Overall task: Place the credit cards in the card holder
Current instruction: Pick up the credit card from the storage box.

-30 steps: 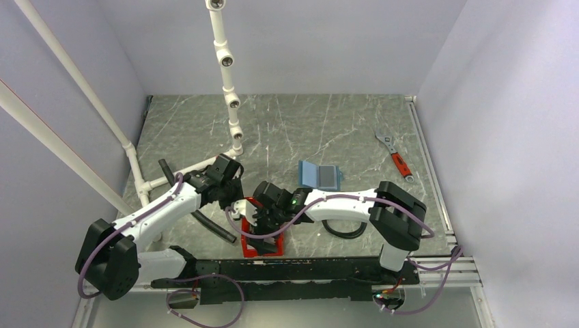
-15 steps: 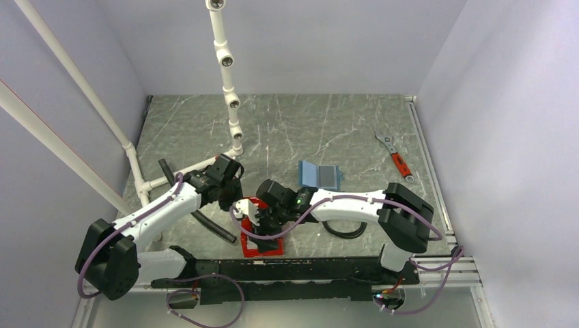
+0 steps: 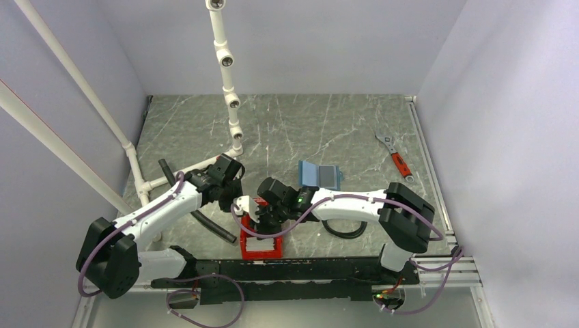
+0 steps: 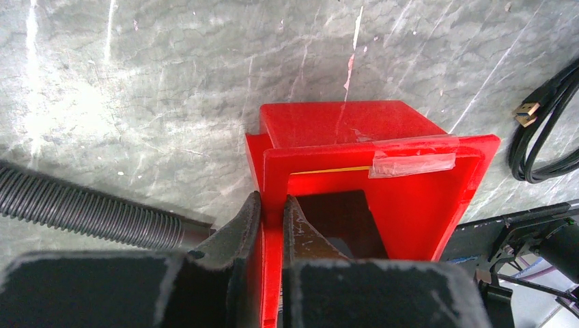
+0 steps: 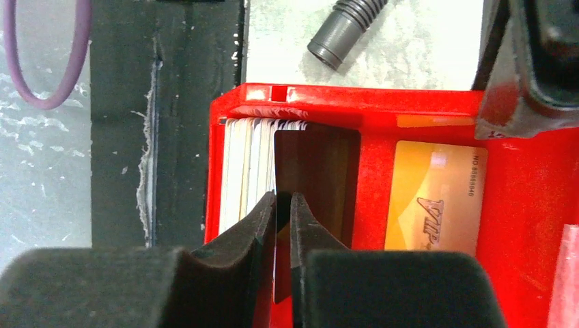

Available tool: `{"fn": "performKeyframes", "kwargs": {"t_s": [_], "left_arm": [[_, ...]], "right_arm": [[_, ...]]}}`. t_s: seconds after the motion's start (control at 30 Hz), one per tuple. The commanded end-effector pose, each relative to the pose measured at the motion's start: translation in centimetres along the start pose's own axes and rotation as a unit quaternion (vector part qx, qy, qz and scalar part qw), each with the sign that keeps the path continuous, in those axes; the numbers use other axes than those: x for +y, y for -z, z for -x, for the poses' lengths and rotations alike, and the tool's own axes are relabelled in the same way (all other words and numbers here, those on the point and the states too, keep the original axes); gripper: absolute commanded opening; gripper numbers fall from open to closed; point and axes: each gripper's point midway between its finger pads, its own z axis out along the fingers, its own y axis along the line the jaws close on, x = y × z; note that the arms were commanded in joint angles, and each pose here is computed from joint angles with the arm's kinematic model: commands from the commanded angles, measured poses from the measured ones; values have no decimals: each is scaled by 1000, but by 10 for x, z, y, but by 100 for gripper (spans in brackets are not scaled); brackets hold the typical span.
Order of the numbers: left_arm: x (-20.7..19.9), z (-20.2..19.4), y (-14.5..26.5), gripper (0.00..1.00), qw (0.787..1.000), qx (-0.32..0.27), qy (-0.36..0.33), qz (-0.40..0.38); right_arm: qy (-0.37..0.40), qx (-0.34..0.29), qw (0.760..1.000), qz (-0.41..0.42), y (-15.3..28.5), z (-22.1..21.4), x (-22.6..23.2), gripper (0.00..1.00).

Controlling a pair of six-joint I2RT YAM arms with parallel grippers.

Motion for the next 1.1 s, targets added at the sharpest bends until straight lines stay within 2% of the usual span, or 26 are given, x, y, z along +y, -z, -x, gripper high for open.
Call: {"fn": "performKeyframes", "kwargs": {"t_s": [0.0, 0.07, 0.23, 0.4, 0.77, 0.83, 0.93, 1.07], "left_arm": [[-16, 29, 7, 0, 998, -52, 11, -20], [-16, 29, 8, 0, 998, -53, 12, -19], [-17, 30, 7, 0, 998, -52, 12, -18], [-20, 30, 7, 0, 998, -49, 9, -26], [-38, 35, 29, 45, 997, -52, -4, -61], [-40, 39, 40, 53, 996, -63, -9, -68], [-45, 48, 63, 66, 993, -87, -23, -77], [-63, 58, 97, 82, 983, -115, -69, -122]], "right_arm": [[4, -1, 1000, 10, 2, 0, 11, 6], [12, -10, 1000, -5, 4, 4, 7, 0], [66, -35, 991, -109, 15, 16, -8, 0], [107, -106, 973, -174, 41, 46, -7, 0], [67, -217, 948, -223, 82, 69, -4, 0], [51, -251, 936, -242, 100, 74, -6, 0], [8, -308, 905, -292, 138, 81, -22, 0], [-127, -333, 865, -353, 187, 60, -71, 0]]}}
